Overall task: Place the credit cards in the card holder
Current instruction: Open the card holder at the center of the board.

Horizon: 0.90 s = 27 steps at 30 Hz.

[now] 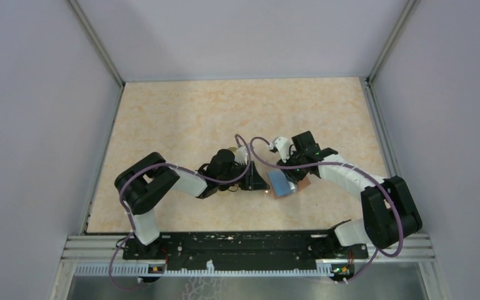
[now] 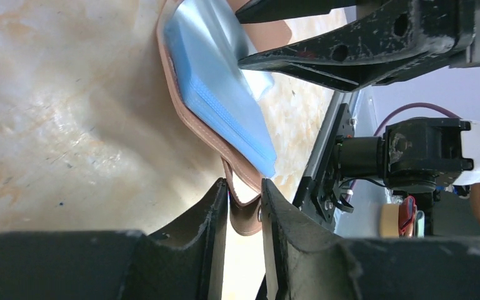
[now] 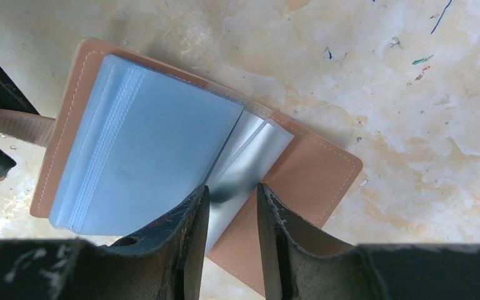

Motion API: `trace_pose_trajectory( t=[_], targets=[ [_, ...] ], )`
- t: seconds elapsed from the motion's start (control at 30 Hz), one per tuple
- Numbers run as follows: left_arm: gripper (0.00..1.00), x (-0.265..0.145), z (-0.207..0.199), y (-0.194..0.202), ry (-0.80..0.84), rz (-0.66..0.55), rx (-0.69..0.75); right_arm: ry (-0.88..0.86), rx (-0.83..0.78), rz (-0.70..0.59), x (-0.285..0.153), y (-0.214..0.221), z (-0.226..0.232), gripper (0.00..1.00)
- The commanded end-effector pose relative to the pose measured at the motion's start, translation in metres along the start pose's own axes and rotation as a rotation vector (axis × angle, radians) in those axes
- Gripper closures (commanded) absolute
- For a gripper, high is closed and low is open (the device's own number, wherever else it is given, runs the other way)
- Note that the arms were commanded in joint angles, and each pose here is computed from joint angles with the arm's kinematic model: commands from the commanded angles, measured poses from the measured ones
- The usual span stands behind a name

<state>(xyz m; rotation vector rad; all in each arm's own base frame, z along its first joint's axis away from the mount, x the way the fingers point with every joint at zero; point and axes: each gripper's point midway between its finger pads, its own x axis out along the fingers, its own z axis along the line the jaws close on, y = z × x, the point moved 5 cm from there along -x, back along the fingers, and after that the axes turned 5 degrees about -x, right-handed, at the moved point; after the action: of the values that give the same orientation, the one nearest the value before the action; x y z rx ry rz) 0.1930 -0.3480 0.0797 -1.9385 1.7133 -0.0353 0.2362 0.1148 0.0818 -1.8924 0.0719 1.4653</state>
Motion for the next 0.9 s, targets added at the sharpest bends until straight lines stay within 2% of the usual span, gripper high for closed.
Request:
trace_pose_trajectory(
  t=[0.0,0.13,0.33,0.4,0.47,0.57,0.73,0.87],
  targets=[
    [0.67,-0.006,-0.010,-0.013,0.013,-0.076,0.040,-0.005,0.013,-0.033,-0.002,-0.012,-0.005,0.66],
    [0.60,-0.013,-0.011,-0.015,-0.011,-0.101,0.058,-0.002,0.014,-0.020,-0.001,-0.010,-0.006,0.66],
    [0.59,-0.023,-0.025,-0.015,0.055,-0.137,0.059,-0.002,0.017,-0.023,-0.002,-0.010,-0.006,0.66],
    [0.61,-0.023,-0.030,-0.015,0.095,-0.142,0.048,-0.003,0.019,-0.025,-0.002,-0.010,-0.006,0.66],
    [0.68,-0.020,-0.033,-0.013,0.121,-0.137,0.034,-0.005,0.021,-0.025,-0.002,-0.010,-0.006,0.66],
    [0.74,-0.012,-0.035,-0.010,0.153,-0.124,0.021,-0.008,0.023,-0.028,-0.002,-0.010,-0.006,0.66],
    [0.75,0.011,-0.036,-0.003,0.165,-0.090,0.009,-0.013,0.027,-0.031,-0.002,-0.011,-0.006,0.66],
    [0.75,0.032,-0.022,0.003,0.121,-0.071,-0.040,-0.018,0.032,-0.033,-0.003,-0.011,-0.006,0.66]
  ],
)
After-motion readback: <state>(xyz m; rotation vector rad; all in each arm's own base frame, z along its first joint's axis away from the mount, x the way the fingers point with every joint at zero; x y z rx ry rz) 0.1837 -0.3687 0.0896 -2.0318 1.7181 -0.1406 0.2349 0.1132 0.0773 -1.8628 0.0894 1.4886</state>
